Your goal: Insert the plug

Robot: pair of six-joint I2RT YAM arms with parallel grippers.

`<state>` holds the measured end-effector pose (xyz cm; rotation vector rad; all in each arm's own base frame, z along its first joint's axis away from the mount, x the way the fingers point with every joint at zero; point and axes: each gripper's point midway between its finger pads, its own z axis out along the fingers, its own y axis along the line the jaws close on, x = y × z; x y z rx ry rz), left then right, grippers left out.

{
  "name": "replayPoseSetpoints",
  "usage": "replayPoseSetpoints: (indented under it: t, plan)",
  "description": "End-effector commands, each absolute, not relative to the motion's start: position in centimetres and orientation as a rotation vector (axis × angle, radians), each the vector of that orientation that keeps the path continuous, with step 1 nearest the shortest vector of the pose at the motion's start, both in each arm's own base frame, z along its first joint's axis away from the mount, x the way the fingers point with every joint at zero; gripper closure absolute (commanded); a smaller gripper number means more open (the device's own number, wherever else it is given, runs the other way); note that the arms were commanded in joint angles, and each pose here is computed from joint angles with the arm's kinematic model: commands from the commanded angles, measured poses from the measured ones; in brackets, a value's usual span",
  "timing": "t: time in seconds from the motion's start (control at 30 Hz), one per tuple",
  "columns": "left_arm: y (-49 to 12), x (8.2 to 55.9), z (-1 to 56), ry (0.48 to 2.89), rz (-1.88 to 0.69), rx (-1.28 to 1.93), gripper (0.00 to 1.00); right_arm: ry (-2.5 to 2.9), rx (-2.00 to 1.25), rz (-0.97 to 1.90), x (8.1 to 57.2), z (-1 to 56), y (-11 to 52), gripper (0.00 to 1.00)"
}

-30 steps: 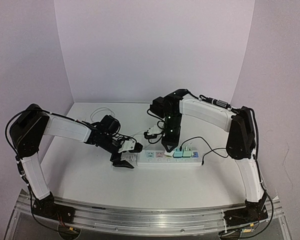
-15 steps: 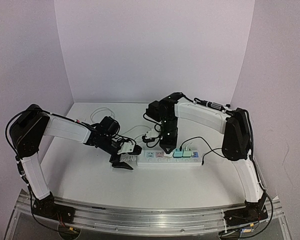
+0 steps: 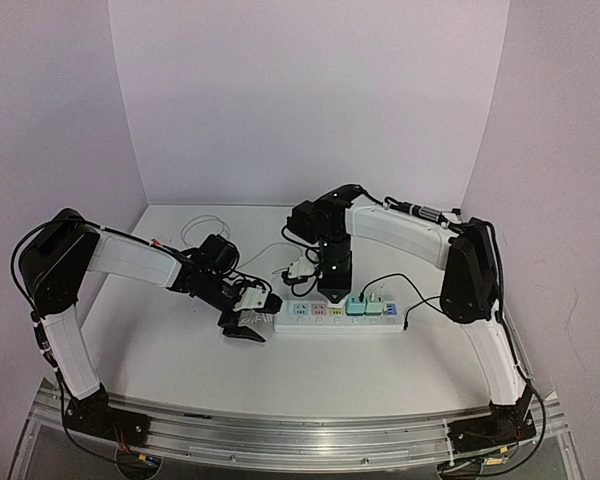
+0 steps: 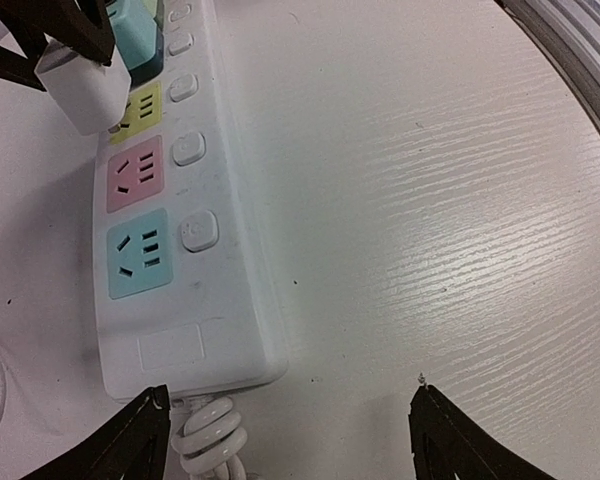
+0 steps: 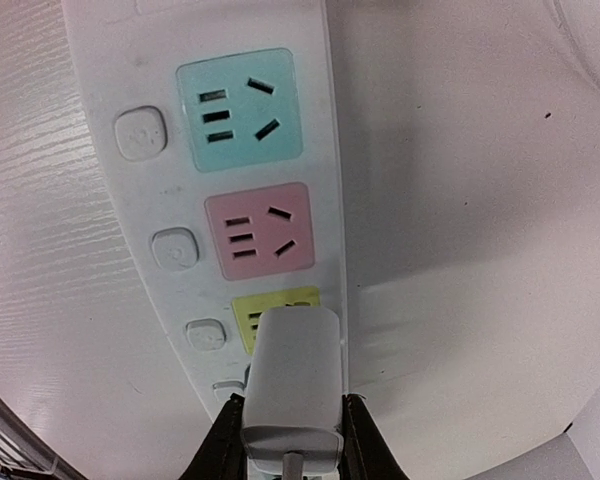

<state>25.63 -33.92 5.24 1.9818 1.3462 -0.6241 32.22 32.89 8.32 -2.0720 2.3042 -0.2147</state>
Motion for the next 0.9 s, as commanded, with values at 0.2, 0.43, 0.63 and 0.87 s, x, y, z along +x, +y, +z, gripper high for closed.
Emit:
replayPoseSetpoints:
  t: [0.2, 0.43, 0.63, 0.87]
  plan:
    - [-34.3, 25.3, 7.1, 1.262, -0.656, 1.977, 0.18, 2.483, -2.288, -0.254, 27.0, 9.6, 28.6, 1.00]
    - [-33.9, 25.4, 7.6, 1.254, -0.671, 1.966, 0.18, 2.496, -2.308, -0.338, 27.1, 9.8, 27.6, 1.00]
    - [-33.3, 25.4, 7.8, 1.246, -0.674, 1.967, 0.18, 2.537, -2.323, -0.368, 26.6, 10.1, 26.3, 1.00]
    - [-32.5, 25.7, 7.6, 1.240, -0.664, 1.962, 0.17, 2.551, -2.345, -0.295, 26.0, 9.9, 26.5, 1.00]
